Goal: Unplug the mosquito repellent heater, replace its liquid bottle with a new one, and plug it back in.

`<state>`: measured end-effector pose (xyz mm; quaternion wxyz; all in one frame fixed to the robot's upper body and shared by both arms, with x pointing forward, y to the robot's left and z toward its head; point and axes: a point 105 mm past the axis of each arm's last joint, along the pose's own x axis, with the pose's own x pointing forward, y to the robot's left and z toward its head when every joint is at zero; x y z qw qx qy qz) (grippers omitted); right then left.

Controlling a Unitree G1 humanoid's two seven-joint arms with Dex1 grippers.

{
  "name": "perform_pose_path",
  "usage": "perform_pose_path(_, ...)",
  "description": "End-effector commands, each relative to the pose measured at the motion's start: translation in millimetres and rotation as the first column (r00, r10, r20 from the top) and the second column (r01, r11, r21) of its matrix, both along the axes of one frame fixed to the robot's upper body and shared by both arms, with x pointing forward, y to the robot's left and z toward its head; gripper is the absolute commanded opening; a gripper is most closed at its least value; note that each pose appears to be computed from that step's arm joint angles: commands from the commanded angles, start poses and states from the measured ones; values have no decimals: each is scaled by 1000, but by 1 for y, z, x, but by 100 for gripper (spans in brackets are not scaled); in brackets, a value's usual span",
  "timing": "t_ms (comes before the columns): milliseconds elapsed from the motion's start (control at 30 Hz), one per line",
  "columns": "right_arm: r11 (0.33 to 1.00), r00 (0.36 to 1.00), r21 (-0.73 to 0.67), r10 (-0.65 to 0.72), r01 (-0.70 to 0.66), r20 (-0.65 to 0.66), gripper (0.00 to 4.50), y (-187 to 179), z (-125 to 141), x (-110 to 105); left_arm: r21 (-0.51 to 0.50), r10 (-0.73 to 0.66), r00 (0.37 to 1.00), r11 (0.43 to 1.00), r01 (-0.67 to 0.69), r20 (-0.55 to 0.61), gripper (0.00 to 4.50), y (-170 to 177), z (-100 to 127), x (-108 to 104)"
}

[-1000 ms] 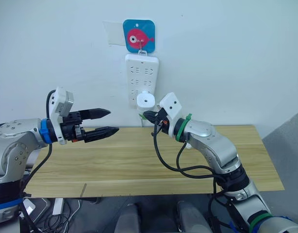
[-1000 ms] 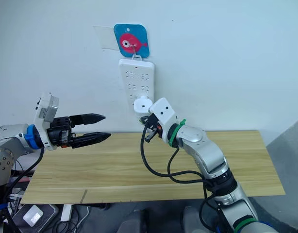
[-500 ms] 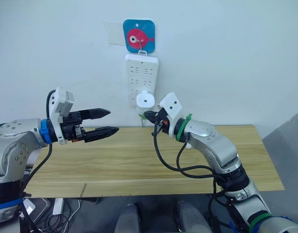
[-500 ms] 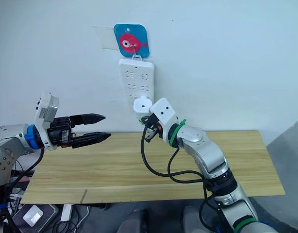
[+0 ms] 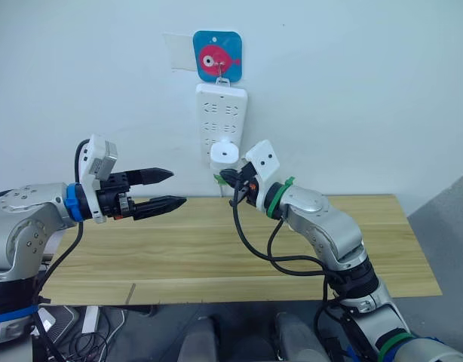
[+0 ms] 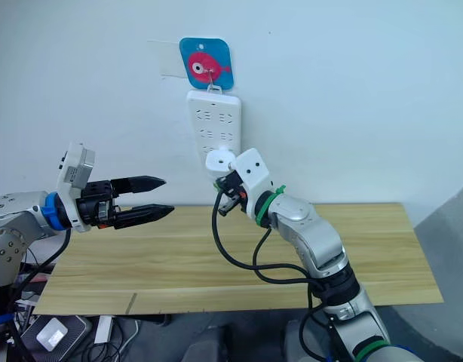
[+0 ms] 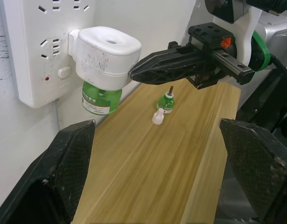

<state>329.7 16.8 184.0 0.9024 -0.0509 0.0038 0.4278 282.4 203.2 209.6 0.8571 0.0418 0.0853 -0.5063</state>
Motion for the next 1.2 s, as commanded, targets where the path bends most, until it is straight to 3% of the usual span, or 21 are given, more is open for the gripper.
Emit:
perform_pose_path(33,993,992,42,-112,110,56,5,-19,19,12,3,-5,999,1000,5,45,450,0,10,0)
perform_pose_path(367,981,979,20,-193,192,62,5,-30,17,22,1,-6,999,1000,6,44,450,-1,9,1)
perform_pose_path(1000,984,983,32,-174,172,57,5,-28,19,20,-1,-7,999,1000,7,48,450,-2,9,2)
perform_pose_path(1100,990,988,31,-142,140,55,5,-24,19,17,-1,-7,999,1000,7,47,450,-2,9,1)
perform_pose_path(1200,1000,999,17,-25,25,28,5,-11,14,2,0,-5,999,1000,5,46,450,-1,8,1)
